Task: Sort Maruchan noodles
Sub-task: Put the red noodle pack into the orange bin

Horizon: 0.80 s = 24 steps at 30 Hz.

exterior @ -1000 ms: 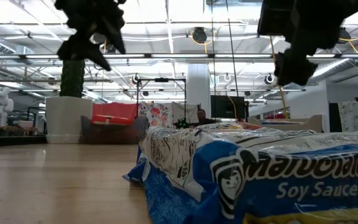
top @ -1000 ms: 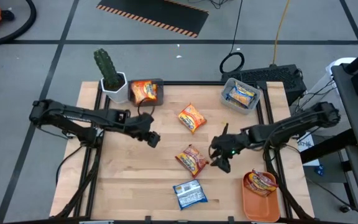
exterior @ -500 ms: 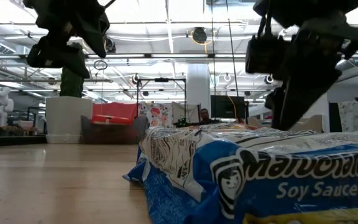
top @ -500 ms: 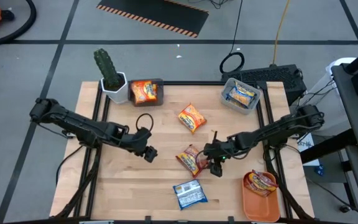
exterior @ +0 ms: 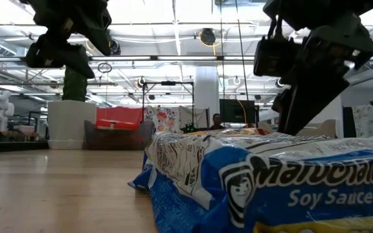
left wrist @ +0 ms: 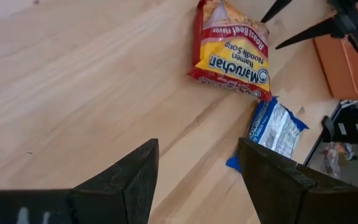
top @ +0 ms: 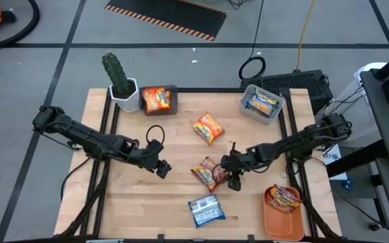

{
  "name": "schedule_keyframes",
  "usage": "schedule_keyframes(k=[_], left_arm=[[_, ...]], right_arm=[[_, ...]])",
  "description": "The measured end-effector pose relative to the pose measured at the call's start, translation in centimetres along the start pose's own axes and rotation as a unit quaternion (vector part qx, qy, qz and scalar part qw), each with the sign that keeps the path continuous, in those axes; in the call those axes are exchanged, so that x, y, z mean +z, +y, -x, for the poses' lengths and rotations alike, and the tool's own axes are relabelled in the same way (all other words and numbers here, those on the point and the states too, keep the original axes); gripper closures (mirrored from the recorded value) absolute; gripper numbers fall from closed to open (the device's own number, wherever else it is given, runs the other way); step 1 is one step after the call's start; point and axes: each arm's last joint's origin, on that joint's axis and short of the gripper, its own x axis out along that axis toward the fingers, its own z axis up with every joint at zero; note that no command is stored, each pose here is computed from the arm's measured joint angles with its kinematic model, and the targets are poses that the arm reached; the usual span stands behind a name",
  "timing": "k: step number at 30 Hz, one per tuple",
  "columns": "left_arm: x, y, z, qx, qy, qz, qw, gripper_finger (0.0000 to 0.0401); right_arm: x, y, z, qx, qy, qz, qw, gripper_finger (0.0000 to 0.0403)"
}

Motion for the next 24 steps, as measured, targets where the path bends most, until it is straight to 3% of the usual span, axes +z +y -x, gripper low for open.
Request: schedule_keyframes(k=[8, 12, 17, 24], left_arm=[[-0.3, -0.1, 0.1, 0.004, -0.015, -0.002, 1.0, 0.0178], [-0.3, -0.1, 0.1, 0.003, -0.021, -0.002, 1.0, 0.0178], [-0.2, -0.3, 0.1, -0.004, -0.036, -0.017, 0.999, 0.0178], [-0.1, -0.3, 0.1, 0.0, -0.041, -0.027, 0.999, 0.0178]], right_arm=[[-0.3, 0.1, -0.3, -0.01, 0.003, 0.006, 1.0, 0.0138], [-0.3, -0.1, -0.5, -0.003, -0.018, 0.013, 1.0, 0.0128], [-0.7, -0.4, -1.1, 0.006, -0.025, 0.012, 1.0, 0.0148], [-1.2, -0.7, -2.3, 0.022, -0.009, 0.007, 1.0, 0.0209]])
